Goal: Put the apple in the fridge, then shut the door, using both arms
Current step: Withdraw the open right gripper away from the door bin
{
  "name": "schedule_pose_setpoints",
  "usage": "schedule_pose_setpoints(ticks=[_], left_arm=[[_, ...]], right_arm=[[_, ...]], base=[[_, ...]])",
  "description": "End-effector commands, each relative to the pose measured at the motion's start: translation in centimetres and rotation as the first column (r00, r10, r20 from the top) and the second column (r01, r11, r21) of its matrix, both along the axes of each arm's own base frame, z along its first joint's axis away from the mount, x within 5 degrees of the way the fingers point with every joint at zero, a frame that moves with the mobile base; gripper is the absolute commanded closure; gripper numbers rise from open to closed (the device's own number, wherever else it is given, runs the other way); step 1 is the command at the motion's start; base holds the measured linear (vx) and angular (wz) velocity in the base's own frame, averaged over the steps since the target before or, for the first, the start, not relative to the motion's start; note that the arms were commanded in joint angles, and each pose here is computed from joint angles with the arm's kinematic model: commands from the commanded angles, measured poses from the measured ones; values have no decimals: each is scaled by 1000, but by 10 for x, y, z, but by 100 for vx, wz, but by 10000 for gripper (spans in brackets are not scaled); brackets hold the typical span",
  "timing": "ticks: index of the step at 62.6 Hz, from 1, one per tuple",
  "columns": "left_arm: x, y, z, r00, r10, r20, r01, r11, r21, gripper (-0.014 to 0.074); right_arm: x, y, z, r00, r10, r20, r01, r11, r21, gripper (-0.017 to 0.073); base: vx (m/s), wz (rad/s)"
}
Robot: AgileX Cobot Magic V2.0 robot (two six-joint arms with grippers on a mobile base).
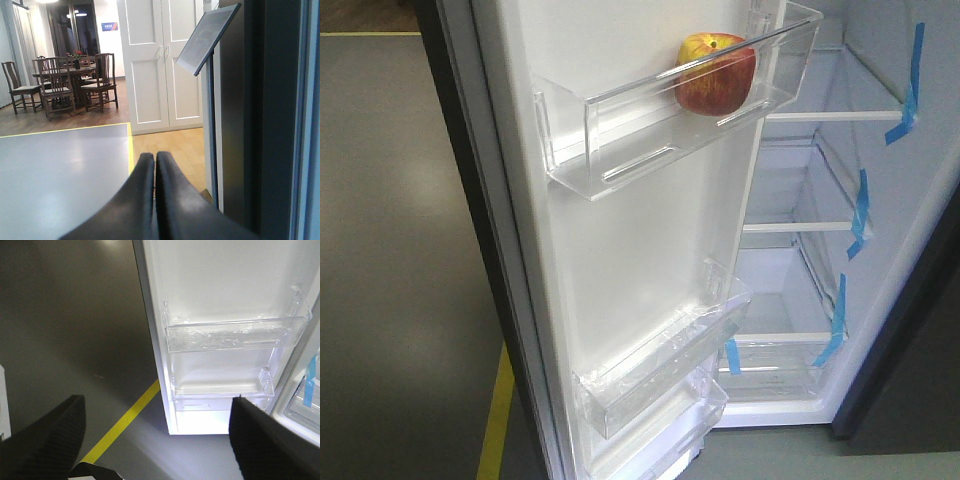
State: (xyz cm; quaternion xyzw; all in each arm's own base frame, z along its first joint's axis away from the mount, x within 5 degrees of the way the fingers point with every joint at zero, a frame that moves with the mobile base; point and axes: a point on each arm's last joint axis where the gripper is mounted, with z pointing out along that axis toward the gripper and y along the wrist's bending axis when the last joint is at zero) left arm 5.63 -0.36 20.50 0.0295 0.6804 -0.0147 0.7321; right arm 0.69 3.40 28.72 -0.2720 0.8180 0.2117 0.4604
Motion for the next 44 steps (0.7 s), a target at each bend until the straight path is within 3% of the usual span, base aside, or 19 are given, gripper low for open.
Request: schedule_pose_setpoints(ticks=[1,15,20,26,34,44], left_arm=[[-1,0,1,997,-9,71,10,1000,-19,600],[-1,0,1,997,-9,71,11,999,-31,600],[-1,0,3,996,-12,86,21,994,-103,600],[-3,1,14,984,-7,179,41,982,-186,600],[-8,1,46,977,-10,214,51,981,-186,600],[-5,0,95,993,-19,119,37,988,-152,600]], right_arm=[[2,1,11,999,-10,47,8,999,52,-2],[2,1,11,999,-10,47,8,999,52,-2],[2,1,11,999,-10,47,8,999,52,-2],[2,1,11,999,-10,47,8,999,52,-2],[2,1,11,999,-10,47,8,999,52,-2],[2,1,11,999,-10,47,8,999,52,-2]], base=[[0,0],[0,0],[0,0],[0,0],[0,0],[0,0]])
